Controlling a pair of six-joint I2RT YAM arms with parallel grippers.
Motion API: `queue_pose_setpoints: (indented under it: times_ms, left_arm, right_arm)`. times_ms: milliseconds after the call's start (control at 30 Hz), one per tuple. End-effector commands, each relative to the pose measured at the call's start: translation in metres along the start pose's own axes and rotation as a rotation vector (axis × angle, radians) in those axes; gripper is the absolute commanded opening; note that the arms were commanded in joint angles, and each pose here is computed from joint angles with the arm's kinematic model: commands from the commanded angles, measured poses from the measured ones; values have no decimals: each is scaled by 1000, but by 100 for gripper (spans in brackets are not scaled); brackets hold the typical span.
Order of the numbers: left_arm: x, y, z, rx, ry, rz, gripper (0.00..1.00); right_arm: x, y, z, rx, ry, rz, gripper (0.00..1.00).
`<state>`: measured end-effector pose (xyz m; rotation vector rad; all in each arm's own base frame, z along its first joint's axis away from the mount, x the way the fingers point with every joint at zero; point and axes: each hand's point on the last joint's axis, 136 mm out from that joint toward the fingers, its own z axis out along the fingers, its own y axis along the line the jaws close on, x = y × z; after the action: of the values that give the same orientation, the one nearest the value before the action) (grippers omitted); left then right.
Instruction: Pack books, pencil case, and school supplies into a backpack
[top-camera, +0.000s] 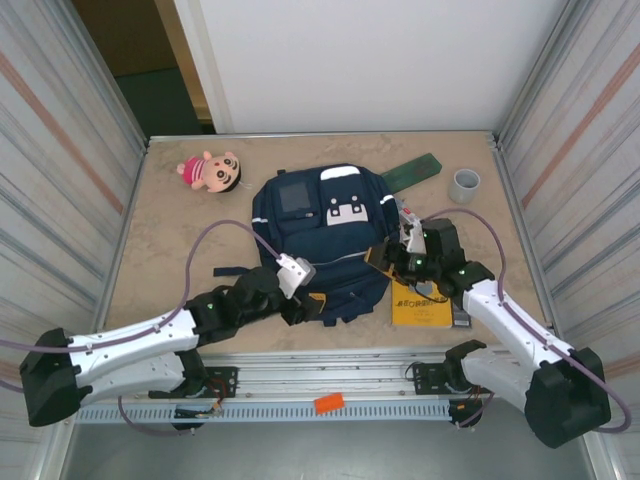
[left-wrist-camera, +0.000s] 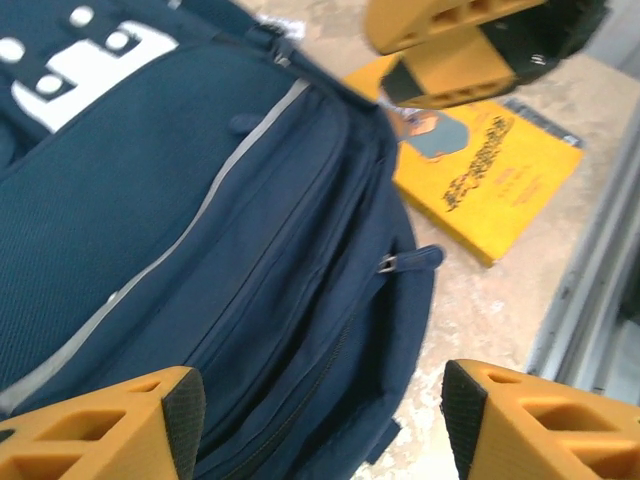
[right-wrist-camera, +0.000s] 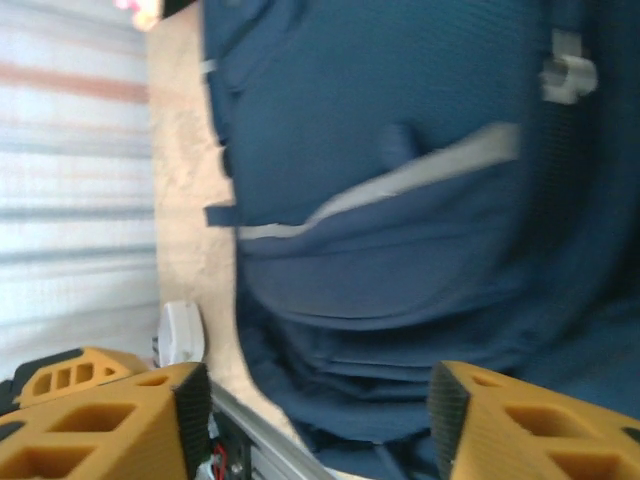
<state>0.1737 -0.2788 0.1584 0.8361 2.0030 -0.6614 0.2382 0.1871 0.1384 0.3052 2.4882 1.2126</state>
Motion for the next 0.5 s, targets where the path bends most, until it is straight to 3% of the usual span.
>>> queue_pose_setpoints:
  times_ms: [0,333,367,467]
  left_arm:
    - [5,11,3,-70,-2,-70,66]
    - [17,17,14,-159,55,-214,66]
    - [17,14,16,-163,52,-222,66]
    - [14,9,14,-261,24,-295,65]
  right_arm:
    - [7,-20,3,30,21,84,67]
    - [-14,-28,30,19,-11,148,65]
    - [-15,-29,31,23,-17,151,63]
    - [-18,-33,33,34,-33,147,40]
